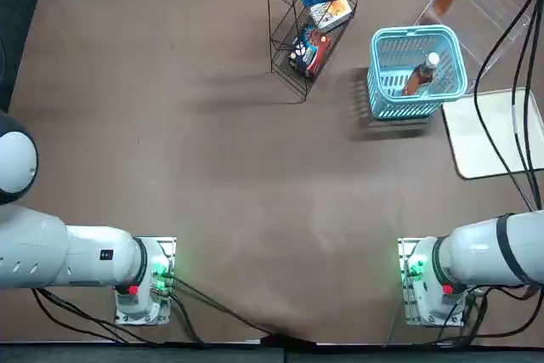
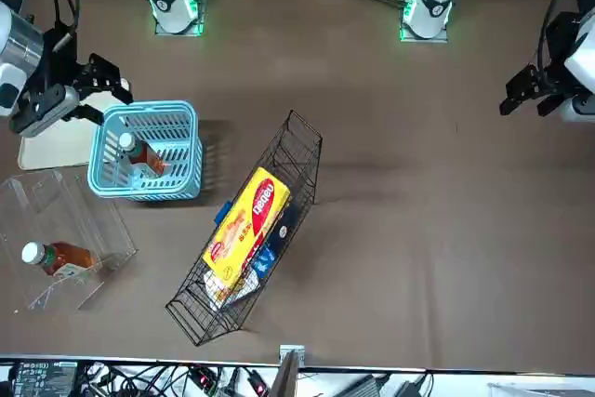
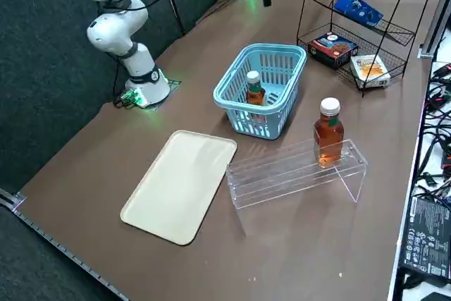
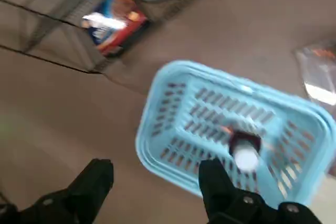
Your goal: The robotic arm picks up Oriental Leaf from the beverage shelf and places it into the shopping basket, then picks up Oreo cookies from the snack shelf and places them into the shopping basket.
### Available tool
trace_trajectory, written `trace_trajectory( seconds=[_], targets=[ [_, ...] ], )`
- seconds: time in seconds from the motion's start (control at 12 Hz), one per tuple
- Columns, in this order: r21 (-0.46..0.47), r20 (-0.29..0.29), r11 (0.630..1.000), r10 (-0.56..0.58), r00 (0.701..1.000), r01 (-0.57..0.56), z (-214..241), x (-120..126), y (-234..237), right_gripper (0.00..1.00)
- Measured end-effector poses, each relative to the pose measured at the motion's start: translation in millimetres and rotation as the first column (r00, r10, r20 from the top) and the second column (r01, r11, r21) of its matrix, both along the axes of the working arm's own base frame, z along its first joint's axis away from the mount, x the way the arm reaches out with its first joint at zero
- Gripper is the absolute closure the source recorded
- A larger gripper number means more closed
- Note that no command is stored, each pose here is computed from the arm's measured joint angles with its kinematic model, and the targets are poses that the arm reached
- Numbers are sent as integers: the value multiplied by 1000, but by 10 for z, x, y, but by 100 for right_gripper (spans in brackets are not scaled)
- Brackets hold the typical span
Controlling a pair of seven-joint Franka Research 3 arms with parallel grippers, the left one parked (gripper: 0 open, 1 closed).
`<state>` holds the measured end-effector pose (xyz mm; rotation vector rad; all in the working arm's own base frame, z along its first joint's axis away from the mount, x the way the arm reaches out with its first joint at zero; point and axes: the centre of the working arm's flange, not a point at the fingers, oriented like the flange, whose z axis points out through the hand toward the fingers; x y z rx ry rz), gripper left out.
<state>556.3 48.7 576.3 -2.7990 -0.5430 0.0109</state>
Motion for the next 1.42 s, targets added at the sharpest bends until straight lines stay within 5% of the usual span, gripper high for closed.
trace_trajectory(
  seconds=[0.42, 0.5, 1.0, 1.42],
  targets=[
    [191, 174, 963, 160, 972, -193, -327, 32, -71, 0],
    [255, 274, 928, 199, 941, -270, -459, 43, -66, 0],
    [326, 556, 841, 198, 807, -431, -967, 58, -65, 0],
    [288, 674, 817, 196, 712, -499, -1315, 88, 196, 0]
  ],
)
